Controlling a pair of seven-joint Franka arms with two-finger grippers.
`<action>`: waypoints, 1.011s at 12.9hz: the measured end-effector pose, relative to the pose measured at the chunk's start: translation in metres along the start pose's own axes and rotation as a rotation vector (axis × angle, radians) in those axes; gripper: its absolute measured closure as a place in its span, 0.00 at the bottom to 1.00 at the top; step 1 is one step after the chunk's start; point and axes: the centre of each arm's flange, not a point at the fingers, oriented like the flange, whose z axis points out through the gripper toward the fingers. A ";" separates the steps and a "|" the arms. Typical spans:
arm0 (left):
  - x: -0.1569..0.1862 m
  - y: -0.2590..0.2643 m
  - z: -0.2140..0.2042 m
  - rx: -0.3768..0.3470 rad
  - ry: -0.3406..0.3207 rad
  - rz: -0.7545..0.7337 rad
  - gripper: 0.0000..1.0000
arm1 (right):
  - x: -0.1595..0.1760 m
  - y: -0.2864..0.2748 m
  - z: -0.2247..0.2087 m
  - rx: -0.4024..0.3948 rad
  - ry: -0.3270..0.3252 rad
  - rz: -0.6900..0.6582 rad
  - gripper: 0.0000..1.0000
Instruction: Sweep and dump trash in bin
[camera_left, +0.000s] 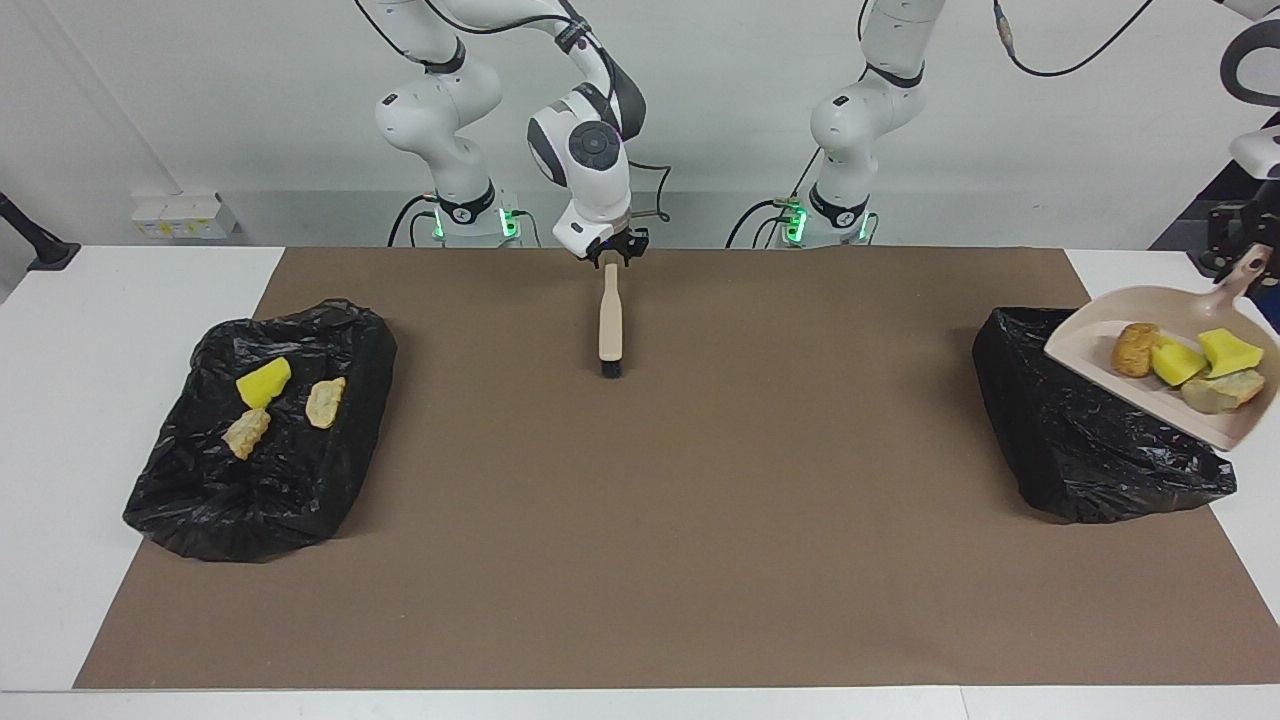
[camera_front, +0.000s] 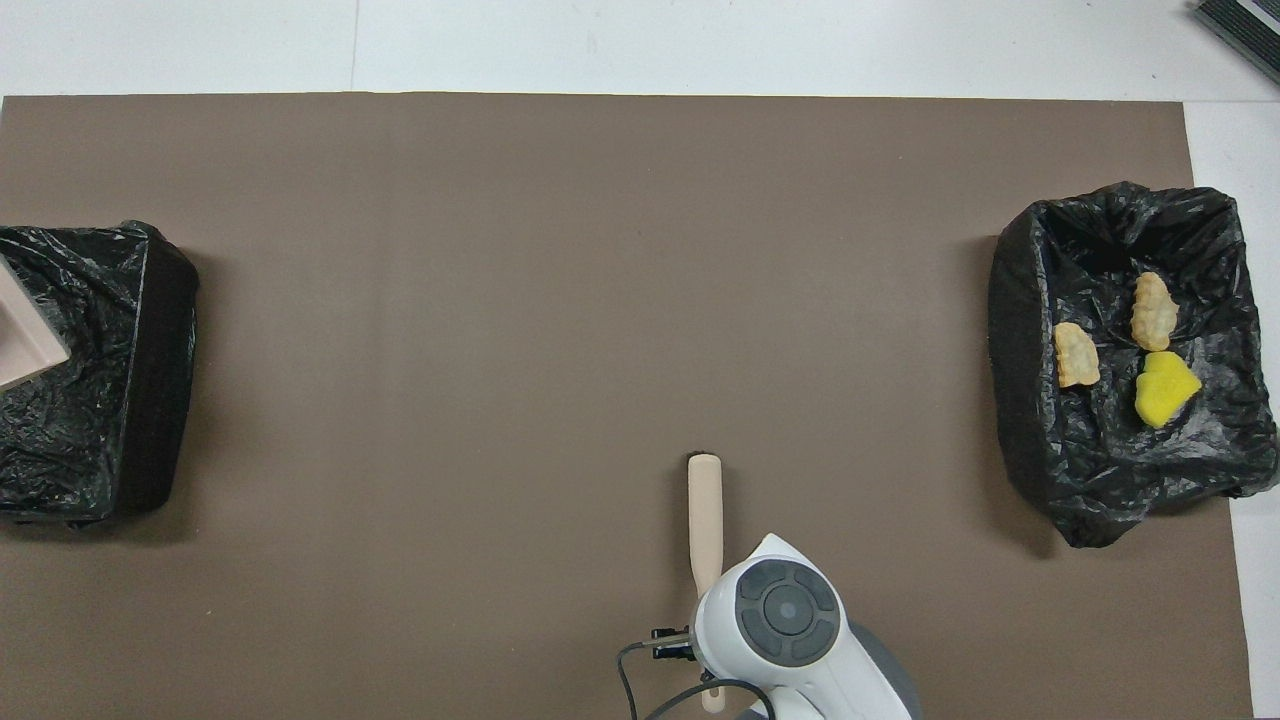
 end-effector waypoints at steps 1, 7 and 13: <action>-0.004 -0.007 0.001 0.016 -0.024 0.013 0.68 | 0.012 0.007 -0.014 0.011 0.027 -0.007 0.14; -0.022 -0.027 0.014 0.083 -0.177 0.078 0.68 | 0.079 0.061 -0.113 0.073 0.215 0.045 0.00; -0.018 -0.036 0.036 0.091 -0.303 0.172 0.68 | 0.107 0.168 -0.253 0.013 0.339 0.116 0.00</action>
